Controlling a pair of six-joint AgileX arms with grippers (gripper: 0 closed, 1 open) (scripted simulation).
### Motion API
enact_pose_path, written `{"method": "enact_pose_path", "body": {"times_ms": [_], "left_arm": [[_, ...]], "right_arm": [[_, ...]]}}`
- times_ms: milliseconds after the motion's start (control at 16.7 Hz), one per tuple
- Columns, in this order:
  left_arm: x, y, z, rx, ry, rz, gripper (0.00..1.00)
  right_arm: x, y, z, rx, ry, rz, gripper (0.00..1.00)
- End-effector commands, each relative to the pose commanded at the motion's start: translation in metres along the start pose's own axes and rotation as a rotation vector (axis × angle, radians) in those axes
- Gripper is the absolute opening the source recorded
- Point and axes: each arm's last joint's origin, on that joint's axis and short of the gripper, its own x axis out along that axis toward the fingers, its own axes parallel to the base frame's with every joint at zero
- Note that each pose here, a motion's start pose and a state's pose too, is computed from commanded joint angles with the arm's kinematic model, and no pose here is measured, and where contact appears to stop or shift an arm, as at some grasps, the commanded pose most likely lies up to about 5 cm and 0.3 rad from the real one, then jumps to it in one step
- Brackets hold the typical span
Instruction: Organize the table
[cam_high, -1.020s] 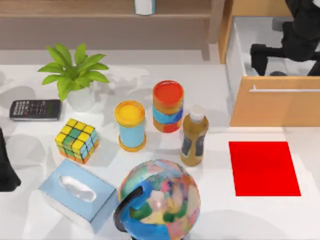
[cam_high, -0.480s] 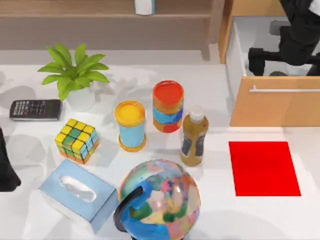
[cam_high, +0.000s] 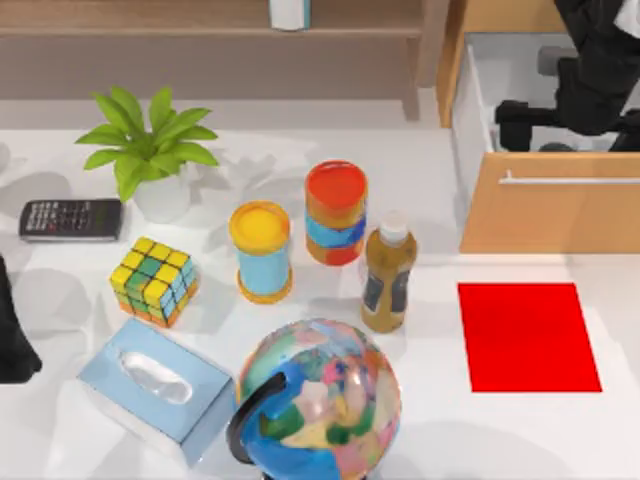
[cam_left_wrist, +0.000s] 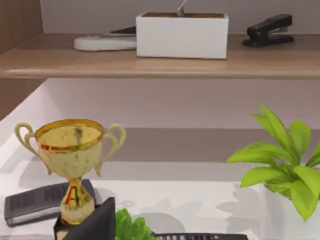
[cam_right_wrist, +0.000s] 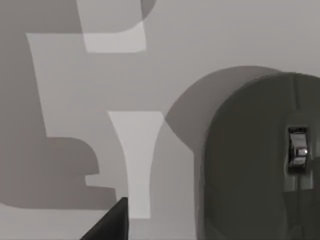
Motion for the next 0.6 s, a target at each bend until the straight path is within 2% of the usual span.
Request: {"method": "enact_pose_path", "body": {"times_ms": [600], "left_arm": [[0.0000, 0.0000, 0.0000, 0.000, 0.000, 0.000, 1.00]], "right_arm": [[0.0000, 0.0000, 0.0000, 0.000, 0.000, 0.000, 0.02]]}}
